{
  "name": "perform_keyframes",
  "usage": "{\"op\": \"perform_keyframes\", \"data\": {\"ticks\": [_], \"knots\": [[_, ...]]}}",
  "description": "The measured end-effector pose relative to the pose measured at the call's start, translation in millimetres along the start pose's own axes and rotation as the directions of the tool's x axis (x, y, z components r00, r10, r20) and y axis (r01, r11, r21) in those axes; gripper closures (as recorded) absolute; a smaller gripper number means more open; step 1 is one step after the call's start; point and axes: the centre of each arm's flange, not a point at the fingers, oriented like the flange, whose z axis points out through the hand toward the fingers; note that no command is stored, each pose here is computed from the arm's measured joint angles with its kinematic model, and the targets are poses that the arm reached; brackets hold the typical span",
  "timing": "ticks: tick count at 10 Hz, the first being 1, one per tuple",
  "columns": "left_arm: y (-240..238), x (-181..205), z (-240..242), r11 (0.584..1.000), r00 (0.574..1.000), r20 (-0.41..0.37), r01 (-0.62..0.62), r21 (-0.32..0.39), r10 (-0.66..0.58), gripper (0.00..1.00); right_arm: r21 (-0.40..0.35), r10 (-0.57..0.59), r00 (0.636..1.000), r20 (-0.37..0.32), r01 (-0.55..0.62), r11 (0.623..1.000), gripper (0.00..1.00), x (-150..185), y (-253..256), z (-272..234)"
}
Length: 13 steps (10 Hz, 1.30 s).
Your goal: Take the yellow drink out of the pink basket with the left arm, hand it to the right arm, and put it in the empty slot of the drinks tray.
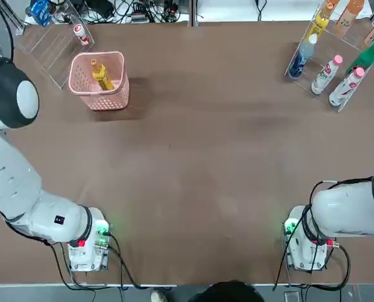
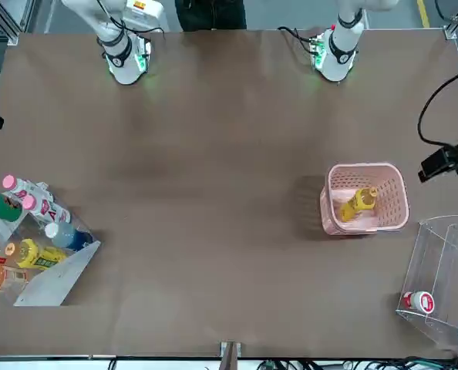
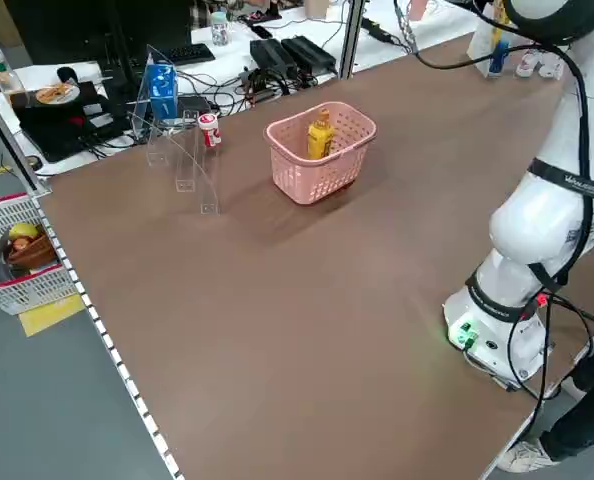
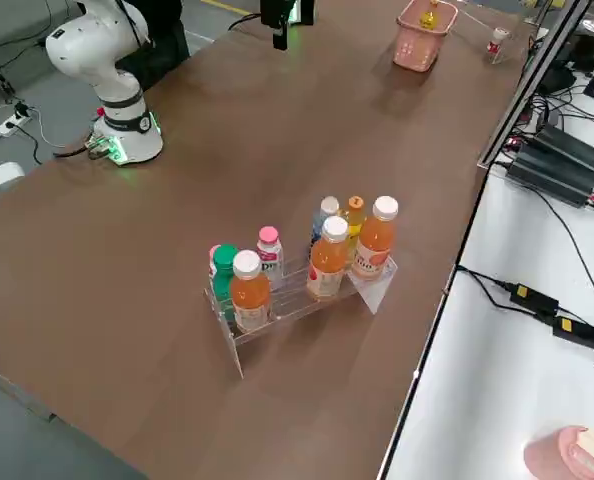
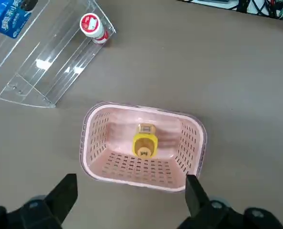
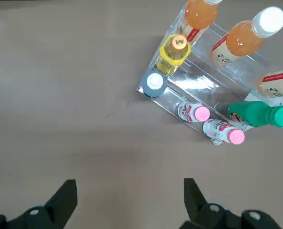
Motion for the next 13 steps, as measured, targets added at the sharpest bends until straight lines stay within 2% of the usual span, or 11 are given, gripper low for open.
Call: {"op": "perform_keyframes", "data": {"ticks": [8, 13], "knots": [[5, 11, 71, 0.999, 0.999, 0.043, 0.031, -0.02, -0.03, 0.0, 0.0, 0.001, 1.0, 0.0, -0.001, 1.0, 0.01, 0, 0, 0], [17, 7, 128, 0.999, 0.999, 0.028, 0.033, -0.034, -0.032, 0.0, 0.0, 0.001, 1.0, -0.001, -0.001, 1.0, 0.01, 0, 0, 0]]}}
